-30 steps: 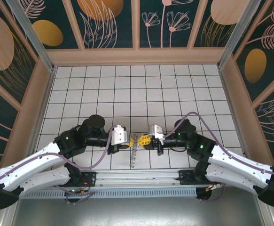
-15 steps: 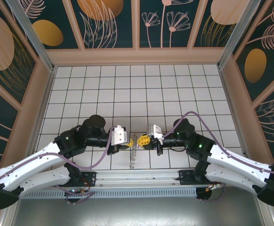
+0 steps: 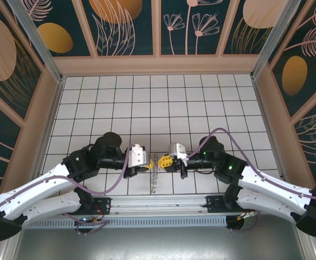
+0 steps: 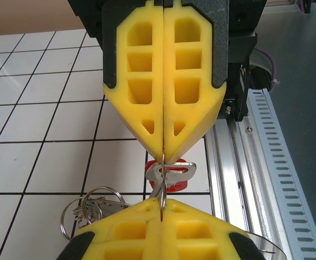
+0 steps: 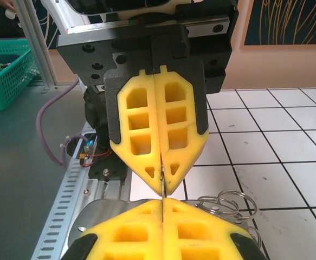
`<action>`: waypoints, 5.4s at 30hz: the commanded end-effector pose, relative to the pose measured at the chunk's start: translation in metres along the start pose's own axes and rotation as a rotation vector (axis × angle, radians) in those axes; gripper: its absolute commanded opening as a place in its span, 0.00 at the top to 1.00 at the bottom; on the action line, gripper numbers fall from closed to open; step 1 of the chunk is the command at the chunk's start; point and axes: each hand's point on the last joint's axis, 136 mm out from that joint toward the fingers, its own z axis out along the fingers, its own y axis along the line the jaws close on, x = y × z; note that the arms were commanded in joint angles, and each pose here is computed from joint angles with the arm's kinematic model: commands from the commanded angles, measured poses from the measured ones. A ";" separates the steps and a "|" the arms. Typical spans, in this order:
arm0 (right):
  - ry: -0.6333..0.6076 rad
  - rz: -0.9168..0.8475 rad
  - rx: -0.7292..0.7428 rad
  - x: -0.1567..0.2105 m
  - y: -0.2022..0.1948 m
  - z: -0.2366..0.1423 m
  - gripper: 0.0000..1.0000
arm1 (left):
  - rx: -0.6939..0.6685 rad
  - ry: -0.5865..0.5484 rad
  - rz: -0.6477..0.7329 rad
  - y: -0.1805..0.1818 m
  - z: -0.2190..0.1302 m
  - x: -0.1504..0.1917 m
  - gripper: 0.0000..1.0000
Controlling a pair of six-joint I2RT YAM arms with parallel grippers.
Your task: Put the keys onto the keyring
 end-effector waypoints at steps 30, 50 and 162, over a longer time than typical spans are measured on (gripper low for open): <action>-0.017 0.013 -0.037 -0.012 0.003 0.002 1.00 | -0.030 -0.096 0.078 0.007 -0.002 -0.036 1.00; 0.031 0.106 -0.036 -0.007 -0.008 0.012 1.00 | -0.028 -0.115 0.102 0.001 -0.007 -0.042 1.00; -0.515 -0.291 0.308 -0.087 0.017 -0.020 1.00 | -0.113 -0.456 0.075 -0.014 -0.061 -0.068 1.00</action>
